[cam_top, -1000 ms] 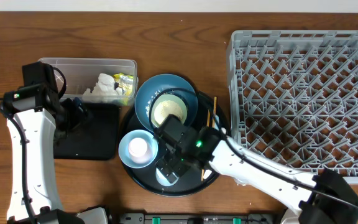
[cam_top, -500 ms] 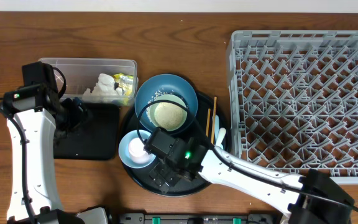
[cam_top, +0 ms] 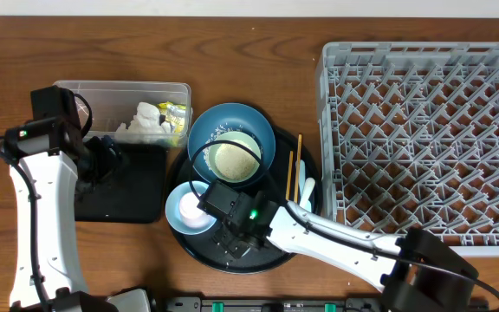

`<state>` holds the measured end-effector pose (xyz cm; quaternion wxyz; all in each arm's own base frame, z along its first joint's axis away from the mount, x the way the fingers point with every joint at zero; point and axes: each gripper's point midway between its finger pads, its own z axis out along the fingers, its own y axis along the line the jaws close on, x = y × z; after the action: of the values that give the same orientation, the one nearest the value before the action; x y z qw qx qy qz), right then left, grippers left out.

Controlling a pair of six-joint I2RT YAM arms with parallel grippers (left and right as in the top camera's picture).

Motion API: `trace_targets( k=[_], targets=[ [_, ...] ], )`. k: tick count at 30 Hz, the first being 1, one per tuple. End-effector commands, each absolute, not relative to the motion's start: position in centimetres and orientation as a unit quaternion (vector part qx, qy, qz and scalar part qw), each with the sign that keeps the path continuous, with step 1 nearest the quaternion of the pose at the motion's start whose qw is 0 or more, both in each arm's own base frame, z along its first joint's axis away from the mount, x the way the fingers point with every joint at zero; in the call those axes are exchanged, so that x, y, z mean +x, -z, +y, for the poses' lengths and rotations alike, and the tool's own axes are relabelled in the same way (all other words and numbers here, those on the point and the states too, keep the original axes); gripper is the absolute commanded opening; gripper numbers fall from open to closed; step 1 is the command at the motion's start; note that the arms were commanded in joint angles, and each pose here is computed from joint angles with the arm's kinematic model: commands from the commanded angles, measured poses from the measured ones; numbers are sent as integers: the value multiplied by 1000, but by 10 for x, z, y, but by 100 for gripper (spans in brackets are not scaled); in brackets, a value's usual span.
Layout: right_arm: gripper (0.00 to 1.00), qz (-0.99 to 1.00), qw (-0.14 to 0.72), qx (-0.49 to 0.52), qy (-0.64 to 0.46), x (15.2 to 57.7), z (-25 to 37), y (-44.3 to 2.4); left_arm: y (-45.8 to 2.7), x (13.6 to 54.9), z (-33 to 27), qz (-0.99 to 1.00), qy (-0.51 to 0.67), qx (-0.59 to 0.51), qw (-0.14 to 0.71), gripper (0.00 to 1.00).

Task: Sort waste into correct bins and load items into the dishwasher rack
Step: 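Move right gripper to the light-blue cup and grasp it, then carry the light-blue cup with right gripper to the rack's far corner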

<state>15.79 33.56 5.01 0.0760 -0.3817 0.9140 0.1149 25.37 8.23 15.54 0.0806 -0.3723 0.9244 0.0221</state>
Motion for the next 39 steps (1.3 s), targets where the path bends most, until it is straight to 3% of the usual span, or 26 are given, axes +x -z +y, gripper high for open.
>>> trace_targets(
  k=[1, 9, 24, 30, 39],
  targets=[
    [67, 912, 82, -386, -113, 155, 341, -53, -151, 251, 83, 923, -25, -376, 74, 90],
    [52, 913, 77, -386, -109, 155, 339, -58, -151, 251, 83, 923, -25, -376, 74, 90],
    [50, 921, 152, -330, -144, 208, 327, -165, -151, 251, 83, 923, -25, -376, 74, 90],
    [49, 938, 202, -249, -134, 267, 270, -206, -151, 251, 83, 923, -25, -376, 74, 90],
    [45, 958, 272, -80, -53, 365, 121, -231, -151, 251, 83, 923, -25, -376, 74, 90]
  ],
)
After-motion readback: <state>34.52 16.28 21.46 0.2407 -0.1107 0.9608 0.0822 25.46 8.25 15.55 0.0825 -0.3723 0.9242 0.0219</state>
